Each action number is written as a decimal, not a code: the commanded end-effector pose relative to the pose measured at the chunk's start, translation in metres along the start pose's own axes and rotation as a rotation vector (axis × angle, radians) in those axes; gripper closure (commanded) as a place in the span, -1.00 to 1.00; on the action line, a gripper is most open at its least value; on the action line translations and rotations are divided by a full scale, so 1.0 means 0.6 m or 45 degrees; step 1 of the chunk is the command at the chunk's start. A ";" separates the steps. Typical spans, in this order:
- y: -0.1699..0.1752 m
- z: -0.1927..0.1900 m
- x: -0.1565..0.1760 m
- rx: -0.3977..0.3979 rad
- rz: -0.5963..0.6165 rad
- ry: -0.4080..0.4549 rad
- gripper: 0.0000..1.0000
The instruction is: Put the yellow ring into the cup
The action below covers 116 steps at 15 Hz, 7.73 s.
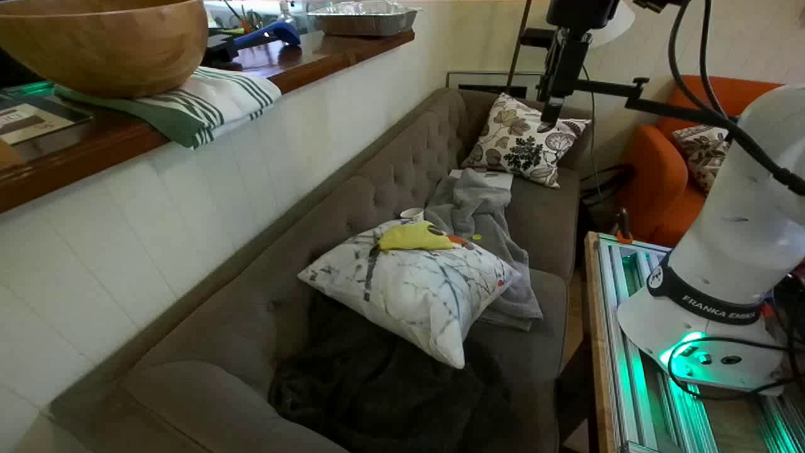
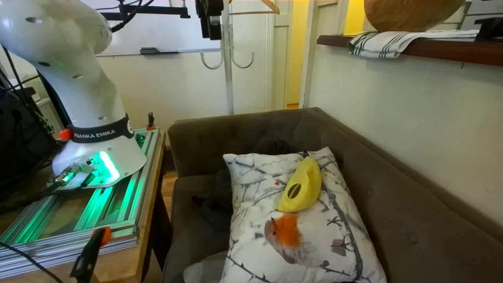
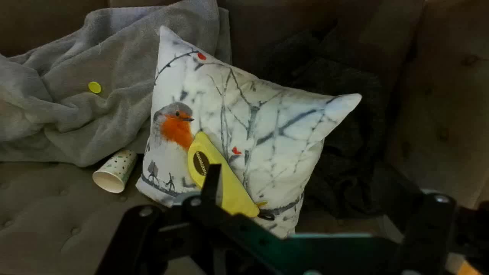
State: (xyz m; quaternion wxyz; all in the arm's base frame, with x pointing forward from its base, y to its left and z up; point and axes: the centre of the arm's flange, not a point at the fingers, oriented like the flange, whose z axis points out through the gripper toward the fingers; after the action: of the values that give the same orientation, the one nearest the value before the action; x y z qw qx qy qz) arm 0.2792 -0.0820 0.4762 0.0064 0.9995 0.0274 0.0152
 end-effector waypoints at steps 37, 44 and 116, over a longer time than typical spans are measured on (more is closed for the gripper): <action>0.341 0.410 0.043 -0.002 0.792 0.053 -1.00; 0.423 0.517 0.052 -0.033 0.904 0.026 -1.00; 0.701 1.048 0.153 -0.249 1.301 -0.307 -0.42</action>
State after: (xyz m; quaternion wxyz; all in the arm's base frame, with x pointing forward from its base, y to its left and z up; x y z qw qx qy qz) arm 0.4051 -0.4974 -0.1323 0.0921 0.8750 -0.4670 -0.0881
